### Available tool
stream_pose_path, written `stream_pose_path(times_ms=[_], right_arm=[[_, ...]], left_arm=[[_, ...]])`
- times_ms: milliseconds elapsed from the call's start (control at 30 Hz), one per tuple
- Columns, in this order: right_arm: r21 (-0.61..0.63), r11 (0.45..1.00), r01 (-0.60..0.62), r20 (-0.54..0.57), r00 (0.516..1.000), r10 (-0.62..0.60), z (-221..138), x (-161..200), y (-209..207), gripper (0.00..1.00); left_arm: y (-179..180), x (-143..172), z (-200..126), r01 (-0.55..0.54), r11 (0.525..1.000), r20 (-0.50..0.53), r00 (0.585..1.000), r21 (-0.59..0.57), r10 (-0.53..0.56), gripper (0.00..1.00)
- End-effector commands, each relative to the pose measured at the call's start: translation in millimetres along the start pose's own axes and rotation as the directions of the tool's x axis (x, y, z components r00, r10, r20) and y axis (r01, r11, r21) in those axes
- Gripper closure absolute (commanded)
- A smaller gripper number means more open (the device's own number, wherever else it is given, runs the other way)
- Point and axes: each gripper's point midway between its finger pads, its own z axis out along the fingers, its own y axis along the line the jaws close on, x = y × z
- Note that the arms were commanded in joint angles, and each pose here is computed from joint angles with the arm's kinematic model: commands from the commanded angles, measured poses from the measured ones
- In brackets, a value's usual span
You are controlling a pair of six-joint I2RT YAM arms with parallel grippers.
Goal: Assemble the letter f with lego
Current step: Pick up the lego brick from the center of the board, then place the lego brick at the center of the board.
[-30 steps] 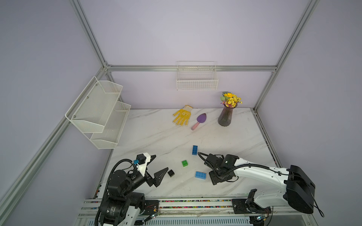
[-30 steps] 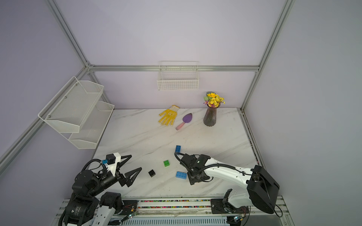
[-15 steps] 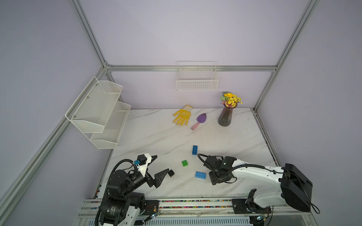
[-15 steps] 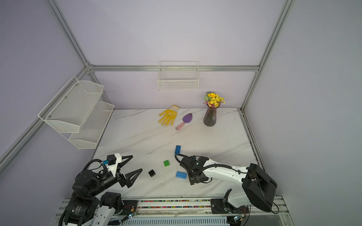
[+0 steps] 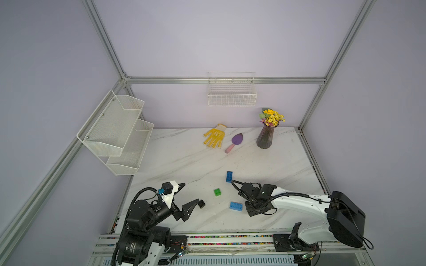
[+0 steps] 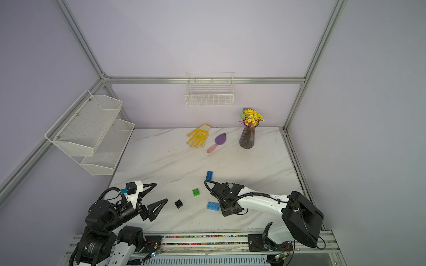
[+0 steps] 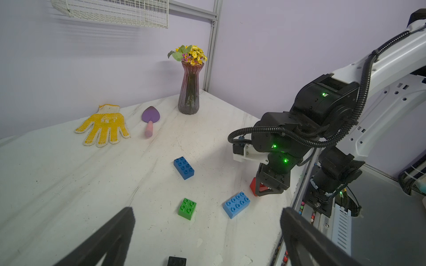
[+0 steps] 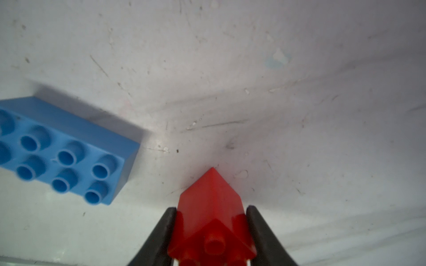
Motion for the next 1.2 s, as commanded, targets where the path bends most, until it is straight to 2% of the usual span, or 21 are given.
stream_pose_path(times_ms=[0, 233, 400, 667, 833, 1000, 1167], right_arm=[[0.006, 1.000, -0.002, 0.021, 1.000, 0.002, -3.7, -5.3, 2.0, 0.65], [0.007, 0.999, 0.036, 0.079, 0.996, -0.036, -22.9, -30.3, 11.7, 0.65], [0.012, 0.998, 0.067, 0.097, 0.993, -0.068, -27.3, -62.5, 20.2, 0.65], [-0.008, 0.998, 0.067, 0.101, 0.993, -0.066, -5.8, -132.1, 10.7, 0.66], [-0.007, 0.996, 0.093, 0.086, 0.992, -0.092, 6.7, -162.4, 11.2, 0.66], [-0.037, 0.989, 0.140, 0.057, 0.989, -0.138, 22.8, -177.9, 19.4, 0.66], [-0.073, 0.958, 0.278, 0.039, 0.960, -0.276, 30.0, -178.4, 28.2, 0.67]], left_arm=[[-1.6, -5.0, 1.7, -0.033, 0.999, 0.014, 0.999, 0.015, 0.033, 0.00], [-0.3, -4.0, 2.8, -0.029, 1.000, 0.008, 1.000, 0.011, 0.029, 0.00], [0.0, -2.6, 4.0, -0.023, 1.000, 0.000, 1.000, 0.015, 0.023, 0.00], [0.0, -3.2, 2.7, -0.026, 1.000, 0.005, 1.000, 0.007, 0.026, 0.00], [0.6, -3.7, 2.2, -0.028, 1.000, 0.006, 1.000, 0.001, 0.028, 0.00], [1.9, -3.6, 2.4, -0.026, 1.000, 0.005, 1.000, -0.006, 0.026, 0.00], [3.4, -3.0, 2.6, -0.021, 1.000, 0.002, 1.000, -0.014, 0.021, 0.00]])
